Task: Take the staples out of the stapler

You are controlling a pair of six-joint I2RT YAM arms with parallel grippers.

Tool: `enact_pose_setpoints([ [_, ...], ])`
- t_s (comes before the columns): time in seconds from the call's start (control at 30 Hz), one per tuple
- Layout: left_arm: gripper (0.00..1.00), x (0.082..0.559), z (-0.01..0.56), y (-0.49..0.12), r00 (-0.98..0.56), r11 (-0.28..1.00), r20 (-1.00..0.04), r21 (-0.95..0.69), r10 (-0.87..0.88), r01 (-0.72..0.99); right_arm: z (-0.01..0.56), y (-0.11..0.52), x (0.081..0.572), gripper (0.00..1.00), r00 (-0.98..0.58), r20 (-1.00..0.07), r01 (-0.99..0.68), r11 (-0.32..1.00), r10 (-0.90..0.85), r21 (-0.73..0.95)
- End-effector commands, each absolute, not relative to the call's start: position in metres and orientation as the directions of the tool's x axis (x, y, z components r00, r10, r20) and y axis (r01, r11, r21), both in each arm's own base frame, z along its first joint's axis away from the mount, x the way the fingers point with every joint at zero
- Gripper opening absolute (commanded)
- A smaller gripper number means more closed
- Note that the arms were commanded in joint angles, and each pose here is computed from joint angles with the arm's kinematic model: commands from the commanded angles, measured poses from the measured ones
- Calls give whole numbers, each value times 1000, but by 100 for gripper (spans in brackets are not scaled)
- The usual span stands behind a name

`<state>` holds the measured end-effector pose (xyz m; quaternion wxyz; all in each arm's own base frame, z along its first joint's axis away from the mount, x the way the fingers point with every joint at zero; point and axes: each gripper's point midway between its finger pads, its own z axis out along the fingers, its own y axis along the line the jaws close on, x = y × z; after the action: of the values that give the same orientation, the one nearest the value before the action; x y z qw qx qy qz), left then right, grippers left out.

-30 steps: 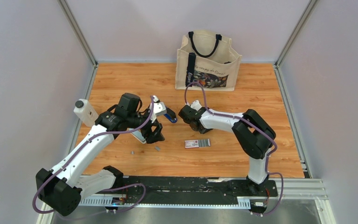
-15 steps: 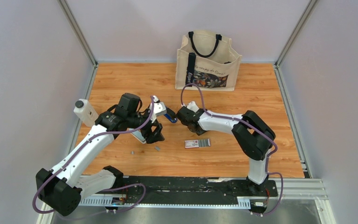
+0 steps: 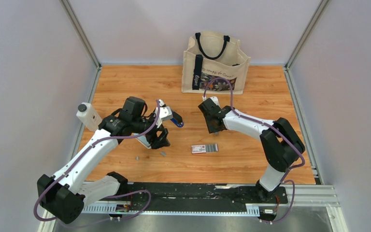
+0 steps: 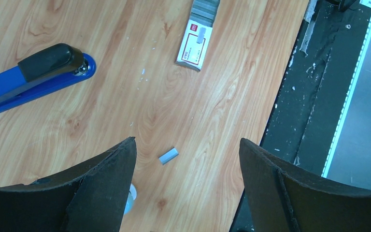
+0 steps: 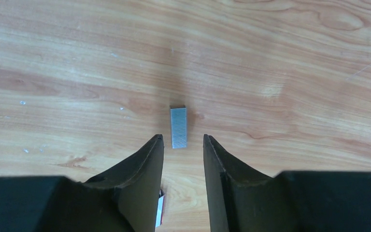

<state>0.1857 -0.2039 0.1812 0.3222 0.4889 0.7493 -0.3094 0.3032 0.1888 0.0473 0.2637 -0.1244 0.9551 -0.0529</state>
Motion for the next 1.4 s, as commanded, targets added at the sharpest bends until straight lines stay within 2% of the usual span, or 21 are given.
enact_pose_setpoints([
  [0.0,86,186,190,-207,-268,299,-807,-119,526,947,49,202,305,41,-820,-516,-227,969,-246,-100],
  [0.17,86,185,190,-207,-264,295,-806,-116,530,948,39,201,308,41,-841,-502,-208,977,-203,-46],
  [0.67,86,184,189,-207,-264,289,-803,-120,534,950,17,196,312,40,-866,-465,-188,981,-185,-41],
  [0.97,85,184,186,-206,-267,288,-797,-123,541,950,15,196,308,12,-873,-462,-167,986,-155,-16],
  [1.17,86,183,185,-206,-266,285,-798,-124,541,951,42,201,295,11,-848,-510,-168,986,-145,0],
  [1.37,85,183,185,-206,-266,284,-798,-125,541,951,68,213,261,11,-830,-545,-160,987,-120,28],
])
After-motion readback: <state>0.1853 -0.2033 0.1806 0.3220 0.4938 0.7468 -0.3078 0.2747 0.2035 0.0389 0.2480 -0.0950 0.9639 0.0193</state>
